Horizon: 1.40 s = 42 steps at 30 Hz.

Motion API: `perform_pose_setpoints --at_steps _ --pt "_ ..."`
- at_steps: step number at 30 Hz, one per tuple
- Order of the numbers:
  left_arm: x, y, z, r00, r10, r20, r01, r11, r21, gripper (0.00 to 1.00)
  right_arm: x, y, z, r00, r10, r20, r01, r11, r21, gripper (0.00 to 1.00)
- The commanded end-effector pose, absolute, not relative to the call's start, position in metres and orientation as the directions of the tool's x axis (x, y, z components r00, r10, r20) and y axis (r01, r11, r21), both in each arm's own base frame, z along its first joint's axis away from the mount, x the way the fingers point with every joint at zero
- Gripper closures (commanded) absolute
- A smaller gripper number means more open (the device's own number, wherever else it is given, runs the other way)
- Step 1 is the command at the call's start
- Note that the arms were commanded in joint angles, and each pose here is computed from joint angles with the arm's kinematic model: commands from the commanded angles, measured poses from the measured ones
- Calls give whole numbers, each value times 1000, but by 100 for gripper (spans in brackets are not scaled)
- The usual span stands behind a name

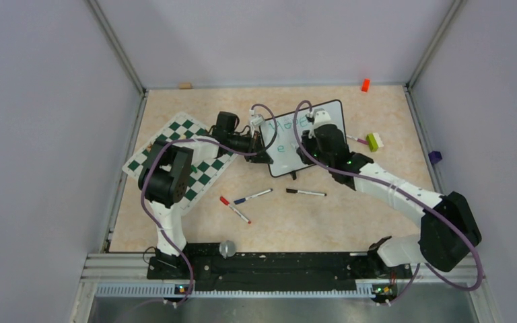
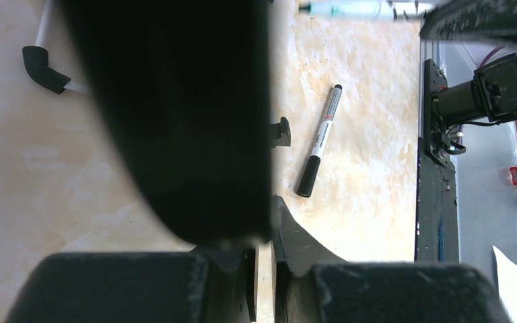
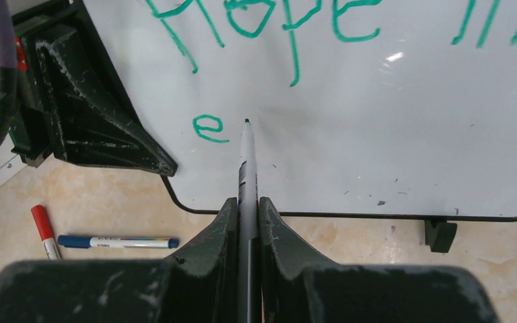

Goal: Write a sentence on the whiteboard

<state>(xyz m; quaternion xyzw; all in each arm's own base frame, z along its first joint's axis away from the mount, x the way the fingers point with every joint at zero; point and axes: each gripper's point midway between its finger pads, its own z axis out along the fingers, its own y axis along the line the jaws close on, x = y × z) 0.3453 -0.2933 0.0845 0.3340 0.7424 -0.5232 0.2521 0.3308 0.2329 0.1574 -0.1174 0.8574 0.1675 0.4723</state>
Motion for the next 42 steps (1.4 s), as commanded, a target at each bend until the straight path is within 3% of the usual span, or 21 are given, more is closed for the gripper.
perform_pose_setpoints --at_steps 1,42 --pt "338 -300 87 -612 257 -748 791 198 -579 100 338 233 181 -491 40 -870 -386 886 258 100" --pt "338 -300 88 -612 257 -747 790 197 -580 100 349 236 150 -537 -6 -844 -368 902 227 100"
